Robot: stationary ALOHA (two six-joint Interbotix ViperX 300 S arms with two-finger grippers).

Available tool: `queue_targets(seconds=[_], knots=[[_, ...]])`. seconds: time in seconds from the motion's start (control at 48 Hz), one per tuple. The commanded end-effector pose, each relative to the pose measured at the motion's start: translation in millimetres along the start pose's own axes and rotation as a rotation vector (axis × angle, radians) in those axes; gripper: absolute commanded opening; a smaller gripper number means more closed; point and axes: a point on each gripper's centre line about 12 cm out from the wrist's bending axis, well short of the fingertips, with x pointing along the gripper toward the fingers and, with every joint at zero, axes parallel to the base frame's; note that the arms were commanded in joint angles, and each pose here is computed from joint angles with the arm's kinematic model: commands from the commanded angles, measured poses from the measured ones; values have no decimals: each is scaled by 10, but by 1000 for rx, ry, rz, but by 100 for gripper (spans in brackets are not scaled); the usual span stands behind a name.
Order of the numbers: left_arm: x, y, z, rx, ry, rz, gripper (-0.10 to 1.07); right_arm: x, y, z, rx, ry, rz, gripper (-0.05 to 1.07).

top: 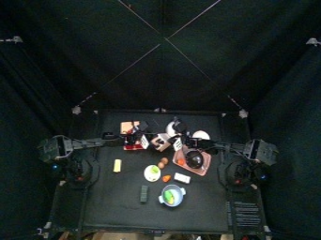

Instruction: Grab cleaver with other hand

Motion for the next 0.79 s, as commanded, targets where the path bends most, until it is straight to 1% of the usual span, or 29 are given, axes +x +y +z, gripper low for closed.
queue_targets(seconds=[0.0,0.104,0.208,0.312,0.5,0.771], knots=[[-52,-53,145,-2,-39,-14,46,-41,32,86,5,-26,13,59],[-133,-74,191,-11,-49,1,46,-40,53,90,0,-27,18,59],[-215,-95,210,-27,-49,24,46,-40,58,87,0,-27,19,59],[-287,-104,228,-26,-52,40,46,-40,55,81,3,-25,18,59],[-270,-80,178,-25,-35,56,46,-40,70,95,0,-29,22,59],[-324,2,192,-21,-24,123,46,-40,70,95,0,-29,22,59]])
